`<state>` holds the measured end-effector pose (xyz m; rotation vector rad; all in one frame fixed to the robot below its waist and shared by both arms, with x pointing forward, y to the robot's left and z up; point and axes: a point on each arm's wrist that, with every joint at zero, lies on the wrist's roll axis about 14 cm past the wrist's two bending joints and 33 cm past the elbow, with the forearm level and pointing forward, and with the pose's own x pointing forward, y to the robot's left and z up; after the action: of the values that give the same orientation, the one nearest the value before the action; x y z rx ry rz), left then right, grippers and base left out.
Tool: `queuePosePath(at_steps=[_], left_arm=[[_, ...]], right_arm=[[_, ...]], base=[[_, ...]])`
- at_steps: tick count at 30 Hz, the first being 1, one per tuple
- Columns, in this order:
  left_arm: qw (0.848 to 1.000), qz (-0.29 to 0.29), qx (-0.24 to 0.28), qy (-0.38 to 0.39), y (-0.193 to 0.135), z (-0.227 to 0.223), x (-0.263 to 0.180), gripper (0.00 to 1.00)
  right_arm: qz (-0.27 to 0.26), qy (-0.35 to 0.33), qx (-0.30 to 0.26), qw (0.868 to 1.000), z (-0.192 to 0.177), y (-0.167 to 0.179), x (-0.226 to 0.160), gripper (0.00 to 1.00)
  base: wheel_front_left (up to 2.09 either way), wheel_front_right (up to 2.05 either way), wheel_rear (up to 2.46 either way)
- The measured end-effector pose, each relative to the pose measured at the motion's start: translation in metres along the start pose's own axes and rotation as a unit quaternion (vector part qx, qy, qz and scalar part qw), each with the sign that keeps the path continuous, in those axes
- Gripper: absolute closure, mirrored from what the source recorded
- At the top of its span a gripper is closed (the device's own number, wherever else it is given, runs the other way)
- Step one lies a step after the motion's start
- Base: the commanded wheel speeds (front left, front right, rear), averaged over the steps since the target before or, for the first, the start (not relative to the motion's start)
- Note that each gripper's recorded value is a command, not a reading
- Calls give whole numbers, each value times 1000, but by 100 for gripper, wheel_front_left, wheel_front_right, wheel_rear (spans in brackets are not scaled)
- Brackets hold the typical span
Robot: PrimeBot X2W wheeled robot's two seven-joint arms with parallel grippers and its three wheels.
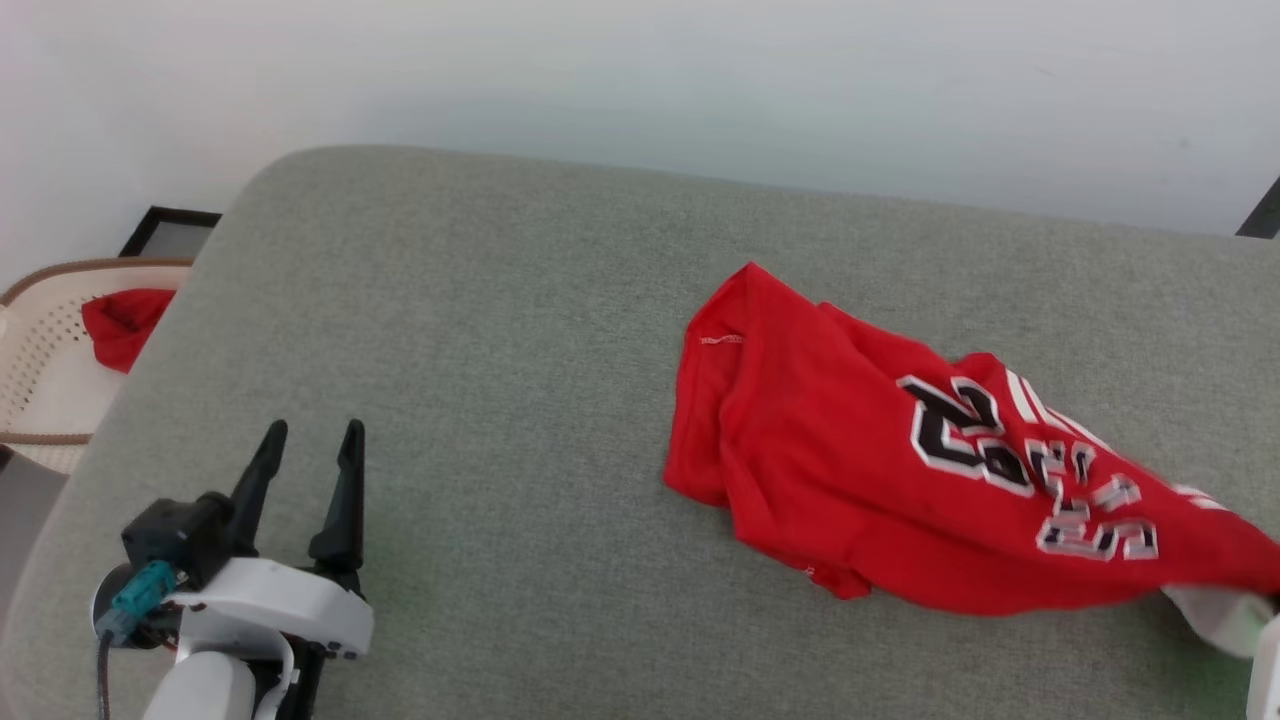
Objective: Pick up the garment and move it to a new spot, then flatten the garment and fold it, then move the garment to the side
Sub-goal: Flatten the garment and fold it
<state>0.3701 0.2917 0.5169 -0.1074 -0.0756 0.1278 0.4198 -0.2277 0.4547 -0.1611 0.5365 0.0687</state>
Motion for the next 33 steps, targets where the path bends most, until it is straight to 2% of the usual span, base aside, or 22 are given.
queuePosePath(at_steps=[3, 4, 5, 6, 7, 8, 9, 22, 33], left_arm=[[1000, -1, 1, 4, -1, -3, 1, 0], [1000, -2, 1, 5, -1, -3, 2, 0], [1000, -3, 1, 6, -1, -4, 3, 0], [1000, -4, 2, 7, -2, -5, 3, 0], [1000, -5, 2, 8, -2, -5, 4, 0], [1000, -6, 3, 10, -3, -6, 4, 0], [1000, -7, 3, 11, -3, -7, 4, 0], [998, -55, 22, 6, -21, 7, 16, 0], [989, -145, 41, 10, -69, 37, 41, 0]], right_arm=[[-8, 27, 14, 1000, -22, -5, 1, 99], [-9, 36, 16, 999, -28, -6, 2, 96], [-9, 43, 19, 999, -34, -6, 3, 88], [-10, 48, 25, 998, -39, -6, 4, 71], [-9, 53, 27, 998, -43, -5, 4, 58], [-9, 57, 29, 998, -46, -5, 5, 38], [-9, 57, 30, 998, -47, -4, 5, 2], [0, -44, 52, 998, 0, 2, -14, 0], [-3, -177, 68, 982, 41, 12, -54, 0]], base=[[0, 0, 0], [0, 0, 0], [0, 0, 0], [0, 0, 0], [0, 0, 0], [0, 0, 0], [0, 0, 0], [0, 0, 0], [0, 0, 0]])
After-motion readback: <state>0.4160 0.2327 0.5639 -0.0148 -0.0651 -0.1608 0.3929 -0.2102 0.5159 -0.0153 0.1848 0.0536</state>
